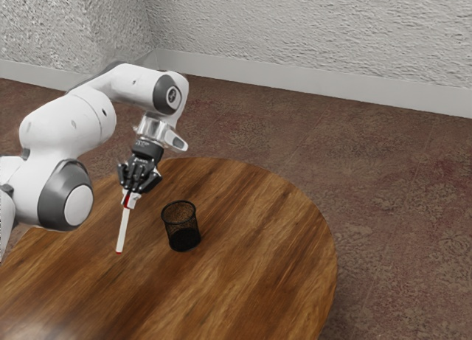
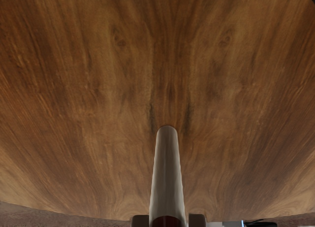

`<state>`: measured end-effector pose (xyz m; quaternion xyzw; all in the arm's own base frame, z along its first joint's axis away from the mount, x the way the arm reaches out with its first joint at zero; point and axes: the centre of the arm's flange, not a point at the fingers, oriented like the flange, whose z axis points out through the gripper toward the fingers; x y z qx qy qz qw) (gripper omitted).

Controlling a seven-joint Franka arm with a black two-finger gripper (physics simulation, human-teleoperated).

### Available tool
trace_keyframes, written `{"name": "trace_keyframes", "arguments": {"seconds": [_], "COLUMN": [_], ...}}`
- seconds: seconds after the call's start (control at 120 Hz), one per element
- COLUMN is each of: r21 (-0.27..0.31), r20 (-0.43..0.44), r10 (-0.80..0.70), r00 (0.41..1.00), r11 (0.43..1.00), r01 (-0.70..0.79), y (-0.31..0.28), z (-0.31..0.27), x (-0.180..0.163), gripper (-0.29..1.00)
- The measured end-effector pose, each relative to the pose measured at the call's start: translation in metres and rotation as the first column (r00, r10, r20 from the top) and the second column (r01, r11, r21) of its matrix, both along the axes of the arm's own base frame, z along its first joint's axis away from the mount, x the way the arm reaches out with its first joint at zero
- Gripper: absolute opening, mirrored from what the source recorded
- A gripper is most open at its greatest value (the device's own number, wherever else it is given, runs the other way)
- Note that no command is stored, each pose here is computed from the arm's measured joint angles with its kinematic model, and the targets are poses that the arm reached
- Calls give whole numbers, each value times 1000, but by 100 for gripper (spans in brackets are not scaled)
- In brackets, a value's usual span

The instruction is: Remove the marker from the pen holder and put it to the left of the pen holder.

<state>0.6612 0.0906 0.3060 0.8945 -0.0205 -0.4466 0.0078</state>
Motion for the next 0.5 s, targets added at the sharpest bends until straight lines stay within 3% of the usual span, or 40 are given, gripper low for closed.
{"name": "trace_keyframes", "arguments": {"seconds": [0.325,0.5], "r21": [93,118], "r20": [8,33], "r10": [72,104], "r00": [997,994], "r11": [993,987], "r01": [-72,-107], "y": [-1,-2], "z": [-45,-48], "x": [6,9], "gripper": [-8,27]}}
